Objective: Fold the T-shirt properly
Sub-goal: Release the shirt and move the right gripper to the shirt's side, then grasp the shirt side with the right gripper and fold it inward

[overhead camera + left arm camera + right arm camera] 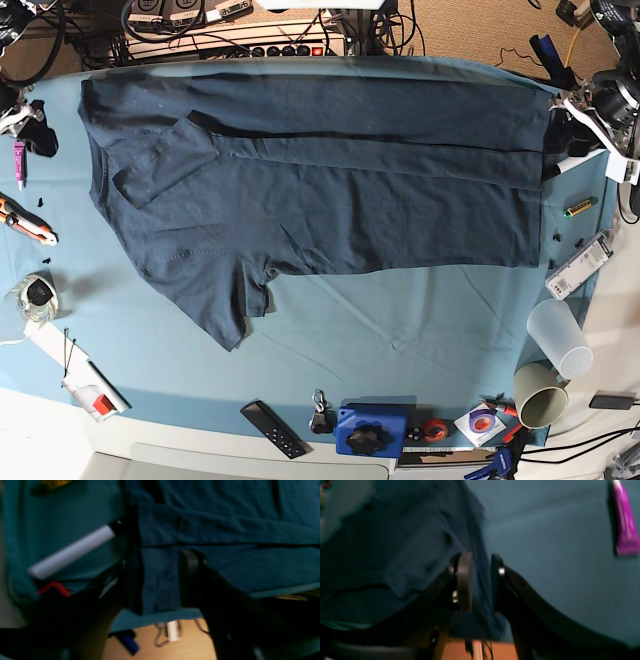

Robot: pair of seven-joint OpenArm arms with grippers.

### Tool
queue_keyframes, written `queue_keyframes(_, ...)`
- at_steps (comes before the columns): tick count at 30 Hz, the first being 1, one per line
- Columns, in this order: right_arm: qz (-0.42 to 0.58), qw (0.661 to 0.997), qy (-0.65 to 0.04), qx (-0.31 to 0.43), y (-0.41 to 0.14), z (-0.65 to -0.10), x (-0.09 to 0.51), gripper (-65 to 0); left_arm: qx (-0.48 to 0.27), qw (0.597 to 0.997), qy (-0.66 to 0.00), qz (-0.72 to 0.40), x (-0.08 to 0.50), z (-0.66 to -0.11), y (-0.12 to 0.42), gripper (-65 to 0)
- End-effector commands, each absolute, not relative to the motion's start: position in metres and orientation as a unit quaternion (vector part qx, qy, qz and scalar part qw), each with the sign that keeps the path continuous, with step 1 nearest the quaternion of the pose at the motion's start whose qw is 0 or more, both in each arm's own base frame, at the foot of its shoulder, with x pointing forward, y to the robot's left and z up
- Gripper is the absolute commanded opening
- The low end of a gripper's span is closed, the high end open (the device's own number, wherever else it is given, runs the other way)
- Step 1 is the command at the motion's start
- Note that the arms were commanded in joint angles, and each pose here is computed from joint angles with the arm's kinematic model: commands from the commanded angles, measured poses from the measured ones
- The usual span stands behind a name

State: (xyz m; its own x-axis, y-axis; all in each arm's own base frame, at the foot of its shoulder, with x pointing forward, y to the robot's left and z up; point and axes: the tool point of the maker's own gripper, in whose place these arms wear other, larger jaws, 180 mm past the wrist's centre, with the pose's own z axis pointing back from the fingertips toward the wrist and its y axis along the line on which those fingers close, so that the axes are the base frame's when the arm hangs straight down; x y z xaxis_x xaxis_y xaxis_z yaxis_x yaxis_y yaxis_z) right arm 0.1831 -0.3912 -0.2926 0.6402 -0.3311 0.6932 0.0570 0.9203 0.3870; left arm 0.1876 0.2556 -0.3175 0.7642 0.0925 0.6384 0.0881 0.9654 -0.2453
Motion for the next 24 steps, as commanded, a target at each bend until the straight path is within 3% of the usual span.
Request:
queue_keyframes(1, -0.097, 0.883, -0.431, 0.157, -0.398, -0.275, 0.189, -51.3, -0.118, 0.924, -0.365, -0.011, 0.194, -0.305, 0.259, -37.5)
queue_keyframes(8, -0.093, 0.872, -0.458, 0.144, -0.403, -0.263, 0.213, -51.2, -0.112, 0.897, -0.428, -0.008, 0.217, -0.285, 0.259, -37.5)
queue_keyframes(18, -0.015, 0.871, -0.481, 0.101, -0.381, -0.247, 0.299, -50.7, -0.130, 0.894, -0.422, -0.082, 0.247, -0.296, 0.211, -37.5)
queue_keyframes(24, 0.005, 0.877, -0.469, 0.103, -0.366, -0.261, 0.363, -50.7, -0.081, 0.892, -0.428, -0.122, 0.263, -0.305, 0.196, -37.5)
